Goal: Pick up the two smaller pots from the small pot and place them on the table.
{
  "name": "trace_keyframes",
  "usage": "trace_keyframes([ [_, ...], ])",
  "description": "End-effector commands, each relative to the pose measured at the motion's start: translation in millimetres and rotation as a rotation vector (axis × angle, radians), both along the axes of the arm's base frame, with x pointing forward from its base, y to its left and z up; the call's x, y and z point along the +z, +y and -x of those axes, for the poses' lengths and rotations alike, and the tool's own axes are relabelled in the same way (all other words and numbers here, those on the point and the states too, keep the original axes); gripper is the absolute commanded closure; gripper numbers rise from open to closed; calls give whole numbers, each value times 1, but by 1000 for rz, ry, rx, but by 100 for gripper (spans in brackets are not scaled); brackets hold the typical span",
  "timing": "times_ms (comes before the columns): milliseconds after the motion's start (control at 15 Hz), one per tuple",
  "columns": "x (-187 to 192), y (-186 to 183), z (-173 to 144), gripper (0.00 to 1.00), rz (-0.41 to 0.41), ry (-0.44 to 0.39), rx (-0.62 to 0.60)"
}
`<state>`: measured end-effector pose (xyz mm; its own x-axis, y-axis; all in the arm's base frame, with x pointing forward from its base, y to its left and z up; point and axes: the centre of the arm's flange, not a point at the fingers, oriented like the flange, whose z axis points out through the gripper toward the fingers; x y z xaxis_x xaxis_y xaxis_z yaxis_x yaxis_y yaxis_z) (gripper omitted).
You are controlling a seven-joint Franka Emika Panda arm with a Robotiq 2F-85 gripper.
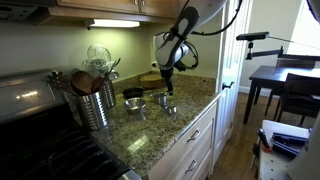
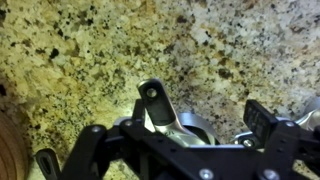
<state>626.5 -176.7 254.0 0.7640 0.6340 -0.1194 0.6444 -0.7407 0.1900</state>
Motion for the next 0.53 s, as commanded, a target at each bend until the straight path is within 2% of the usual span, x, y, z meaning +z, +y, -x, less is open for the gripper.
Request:
trace_keyframes([
  [0, -5, -10, -2, 0, -15, -11, 19],
  [467, -11, -19, -3, 0, -16, -10, 13],
])
